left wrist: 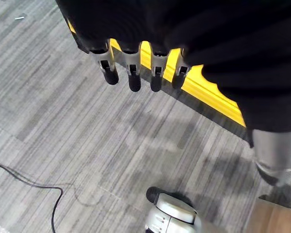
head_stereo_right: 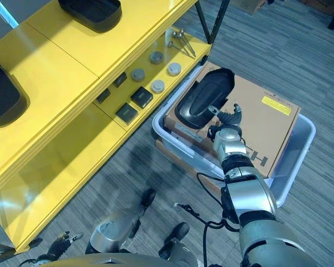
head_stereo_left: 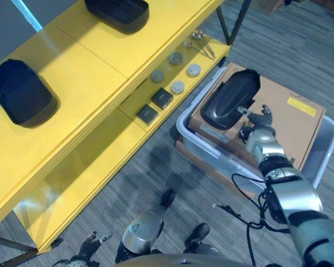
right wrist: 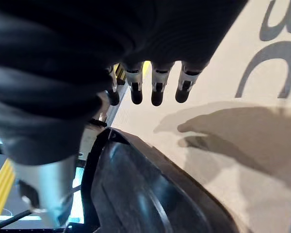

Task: Move parts from the plastic box to the shelf.

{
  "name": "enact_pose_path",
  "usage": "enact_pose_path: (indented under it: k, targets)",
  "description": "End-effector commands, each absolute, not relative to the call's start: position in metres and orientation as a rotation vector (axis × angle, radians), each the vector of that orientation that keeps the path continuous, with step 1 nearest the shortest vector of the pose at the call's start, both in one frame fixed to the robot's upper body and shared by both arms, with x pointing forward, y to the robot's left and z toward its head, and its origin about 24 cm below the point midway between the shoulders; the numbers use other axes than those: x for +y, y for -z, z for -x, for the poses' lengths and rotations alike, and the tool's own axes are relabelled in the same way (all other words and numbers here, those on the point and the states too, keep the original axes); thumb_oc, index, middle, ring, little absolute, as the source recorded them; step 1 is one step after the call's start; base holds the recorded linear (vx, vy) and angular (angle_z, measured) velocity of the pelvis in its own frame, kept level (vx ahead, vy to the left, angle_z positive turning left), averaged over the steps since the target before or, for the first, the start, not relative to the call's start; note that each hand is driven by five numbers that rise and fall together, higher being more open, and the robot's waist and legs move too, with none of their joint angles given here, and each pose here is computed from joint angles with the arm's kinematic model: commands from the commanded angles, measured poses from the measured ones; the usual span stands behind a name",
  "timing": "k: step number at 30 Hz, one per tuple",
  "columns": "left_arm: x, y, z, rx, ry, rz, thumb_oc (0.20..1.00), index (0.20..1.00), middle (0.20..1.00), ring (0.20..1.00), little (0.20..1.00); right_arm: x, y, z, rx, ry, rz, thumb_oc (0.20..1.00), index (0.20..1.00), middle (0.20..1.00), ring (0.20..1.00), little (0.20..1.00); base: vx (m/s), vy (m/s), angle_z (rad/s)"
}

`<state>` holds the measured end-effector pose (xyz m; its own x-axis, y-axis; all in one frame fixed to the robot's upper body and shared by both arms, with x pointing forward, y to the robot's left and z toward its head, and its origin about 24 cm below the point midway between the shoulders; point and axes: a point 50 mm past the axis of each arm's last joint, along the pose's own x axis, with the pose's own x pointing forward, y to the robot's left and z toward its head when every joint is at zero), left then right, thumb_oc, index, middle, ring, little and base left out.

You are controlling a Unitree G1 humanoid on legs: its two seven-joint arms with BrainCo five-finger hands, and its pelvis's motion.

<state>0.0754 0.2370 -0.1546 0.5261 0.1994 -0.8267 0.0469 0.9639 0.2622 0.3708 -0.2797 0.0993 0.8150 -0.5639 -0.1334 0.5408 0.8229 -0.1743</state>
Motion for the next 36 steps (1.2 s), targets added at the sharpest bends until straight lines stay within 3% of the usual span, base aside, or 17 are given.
enact_pose_path:
  k: [1,9,22,28,36]
  targets:
    - [0.254,0.151,-0.069,1.021,-0.114,-0.292,1.000,1.000,1.000,1.000,1.000,-0.292,-0.105,-0.362,0.139,0.610,0.258,1.000,1.000,1.000,1.000,1.000,0.00,0.000,0.00]
    - [0.256,0.148,-0.078,0.991,-0.100,-0.299,1.000,1.000,1.000,1.000,1.000,-0.328,-0.076,-0.339,0.413,0.745,0.618,1.000,1.000,1.000,1.000,1.000,0.00,-0.001,0.00]
    - [0.263,0.143,-0.088,0.944,-0.132,-0.300,1.000,1.000,1.000,1.000,1.000,-0.326,-0.116,-0.354,0.156,0.843,0.331,1.000,1.000,1.000,1.000,1.000,-0.02,0.002,0.01]
    - [0.261,0.145,-0.082,0.968,-0.124,-0.295,1.000,1.000,1.000,1.000,1.000,-0.319,-0.142,-0.362,0.066,0.834,0.353,1.000,1.000,1.000,1.000,1.000,0.00,0.000,0.00]
    - [0.260,0.148,-0.075,1.000,-0.118,-0.282,1.000,1.000,1.000,1.000,1.000,-0.320,-0.130,-0.362,0.168,0.768,0.470,1.000,1.000,1.000,1.000,1.000,0.02,0.029,0.00]
